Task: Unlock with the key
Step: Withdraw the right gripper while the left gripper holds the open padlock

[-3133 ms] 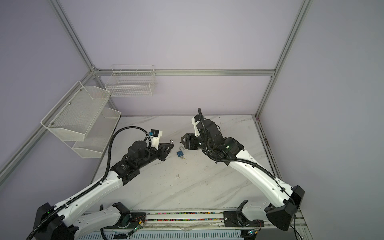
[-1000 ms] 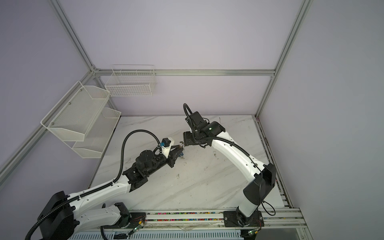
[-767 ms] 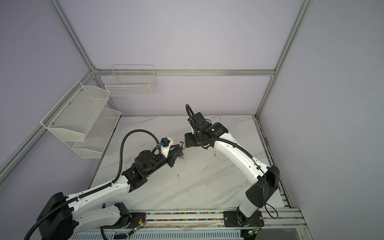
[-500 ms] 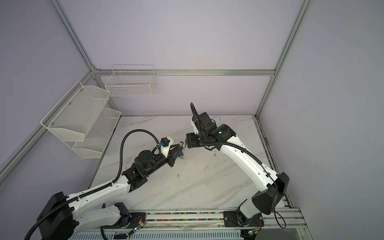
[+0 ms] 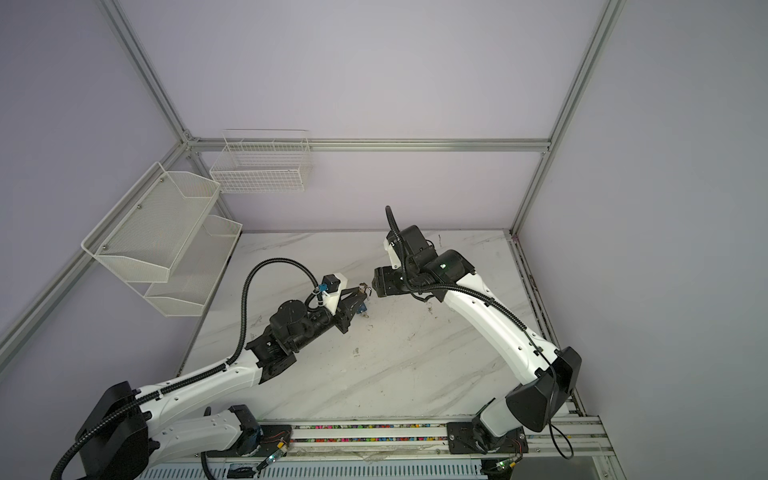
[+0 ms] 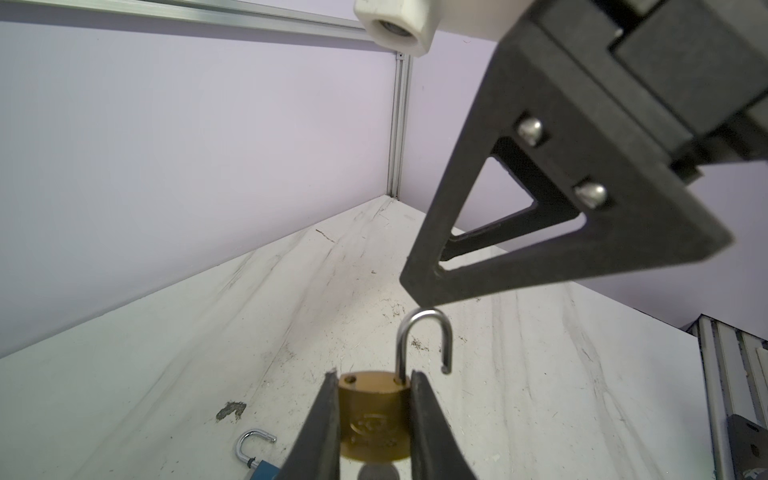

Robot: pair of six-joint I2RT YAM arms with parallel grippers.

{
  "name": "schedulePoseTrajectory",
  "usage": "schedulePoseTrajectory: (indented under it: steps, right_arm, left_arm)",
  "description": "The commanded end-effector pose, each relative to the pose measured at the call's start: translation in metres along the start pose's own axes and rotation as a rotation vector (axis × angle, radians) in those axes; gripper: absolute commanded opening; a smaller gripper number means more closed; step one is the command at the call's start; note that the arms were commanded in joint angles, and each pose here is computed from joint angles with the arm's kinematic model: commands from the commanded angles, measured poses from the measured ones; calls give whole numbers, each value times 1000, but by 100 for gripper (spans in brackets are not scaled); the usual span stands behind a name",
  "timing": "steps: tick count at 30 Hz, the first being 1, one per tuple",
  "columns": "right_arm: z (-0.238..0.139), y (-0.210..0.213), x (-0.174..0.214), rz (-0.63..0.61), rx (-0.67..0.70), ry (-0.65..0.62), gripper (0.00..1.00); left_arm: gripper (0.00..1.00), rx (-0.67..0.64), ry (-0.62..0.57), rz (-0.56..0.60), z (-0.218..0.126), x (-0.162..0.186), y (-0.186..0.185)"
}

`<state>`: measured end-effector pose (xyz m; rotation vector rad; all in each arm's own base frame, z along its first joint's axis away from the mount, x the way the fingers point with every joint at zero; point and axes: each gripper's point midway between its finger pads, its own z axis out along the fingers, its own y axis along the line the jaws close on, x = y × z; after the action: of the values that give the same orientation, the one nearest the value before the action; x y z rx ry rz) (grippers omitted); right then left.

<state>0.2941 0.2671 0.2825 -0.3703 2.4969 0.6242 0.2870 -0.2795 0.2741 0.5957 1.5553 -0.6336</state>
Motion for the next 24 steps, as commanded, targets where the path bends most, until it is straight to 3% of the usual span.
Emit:
schedulePoseTrajectory:
  steps: [1,5,15,21,24]
  right_arm:
    - [-2,4,3,-17,-38,-1,67]
    - [-4,8,4,-14,-63,-7,67]
    - [-17,-42,-11,80,109,-91,72]
    - [-37,-107,-28,179,334,-231,81]
    - [-40,-125,-29,226,346,-297,86]
  left_arm:
    - [0,-6,-63,-8,0,-15,0]
    - [0,-14,-59,-14,3,-15,2]
    - [0,-46,-14,-49,10,-13,5]
    - [0,-203,100,-246,27,4,16]
    - [0,-259,188,-349,41,20,11]
